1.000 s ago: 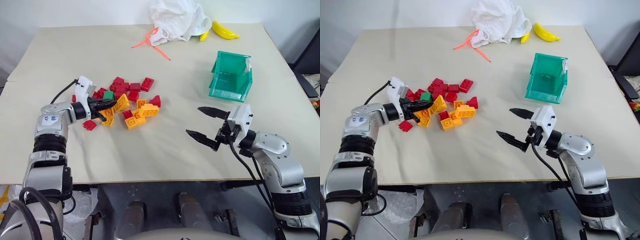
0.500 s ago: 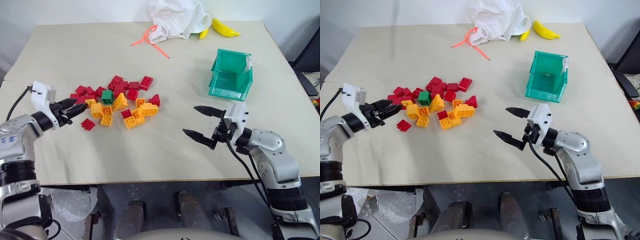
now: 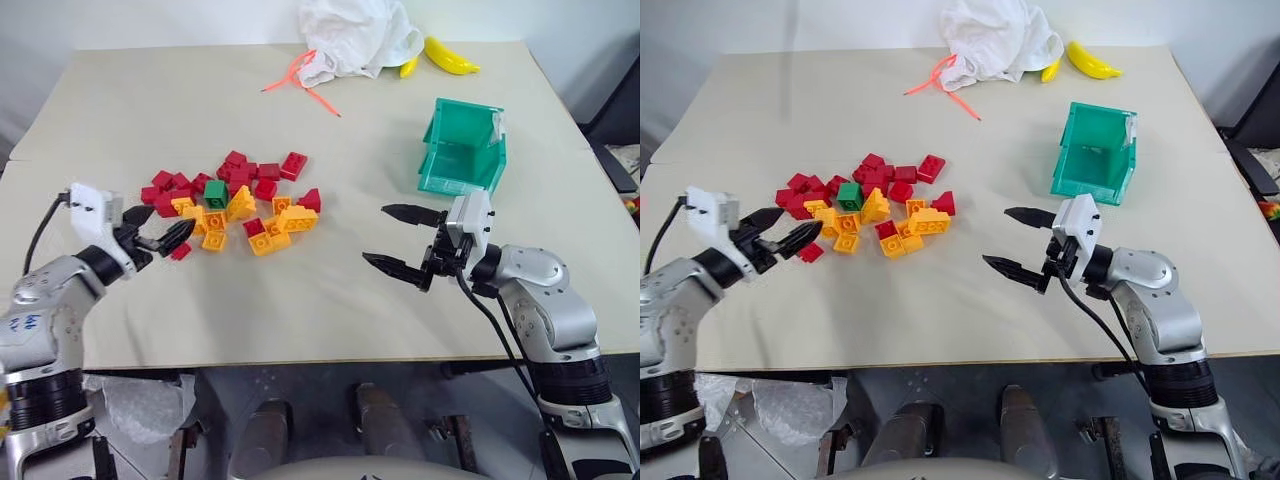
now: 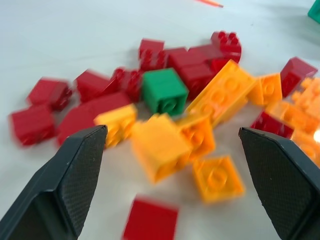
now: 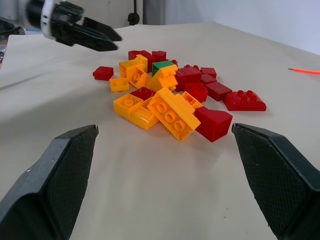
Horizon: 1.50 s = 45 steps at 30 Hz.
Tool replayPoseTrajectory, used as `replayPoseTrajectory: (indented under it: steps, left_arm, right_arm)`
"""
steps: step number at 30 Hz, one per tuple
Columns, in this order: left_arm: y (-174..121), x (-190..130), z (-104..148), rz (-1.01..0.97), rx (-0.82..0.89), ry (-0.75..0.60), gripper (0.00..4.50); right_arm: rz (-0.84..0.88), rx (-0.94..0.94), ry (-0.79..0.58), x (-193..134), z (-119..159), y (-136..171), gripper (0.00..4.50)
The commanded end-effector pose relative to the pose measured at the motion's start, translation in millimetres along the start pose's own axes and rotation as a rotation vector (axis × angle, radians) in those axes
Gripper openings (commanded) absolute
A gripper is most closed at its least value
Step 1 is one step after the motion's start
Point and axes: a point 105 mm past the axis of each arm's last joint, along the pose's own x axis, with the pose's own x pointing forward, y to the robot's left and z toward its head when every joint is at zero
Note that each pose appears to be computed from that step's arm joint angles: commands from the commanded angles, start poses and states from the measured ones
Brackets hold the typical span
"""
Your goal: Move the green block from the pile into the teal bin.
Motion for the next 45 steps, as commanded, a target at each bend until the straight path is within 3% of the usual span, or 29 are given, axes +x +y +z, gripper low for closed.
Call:
replayPoseTrajectory:
  steps: [1,3,11,19,28,32,39,45]
  left_arm:
    - [-13,18,18,0.073,0.046,-0.087,4.46]
    - [-25,28,22,0.102,0.01,-0.136,4.46]
    - [-33,61,-10,0.244,-0.07,0.094,4.46]
    - [-15,69,-6,0.332,-0.096,0.146,4.46]
    - [-2,79,-18,0.346,-0.103,0.285,4.46]
    - [-1,82,-12,0.338,-0.099,0.291,3.61]
    - [5,72,11,0.307,-0.069,0.237,1.49]
    - [-2,52,54,0.135,0.059,0.062,1.44]
  right_arm:
    - [0.027,-0.026,-0.046,-4,19,2,4.5]
    - [0.032,-0.022,-0.05,-6,24,2,4.5]
    - [0.023,-0.041,-0.025,-11,24,-1,4.5]
    - [0.02,-0.039,-0.011,-13,21,1,4.5]
    - [0.007,-0.047,-0.005,-14,21,-2,4.5]
    - [0.003,-0.048,-0.004,-13,20,-1,4.5]
    - [-0.021,-0.056,-0.001,-15,22,-3,4.5]
    - [-0.062,-0.068,0.01,-24,23,-8,4.5]
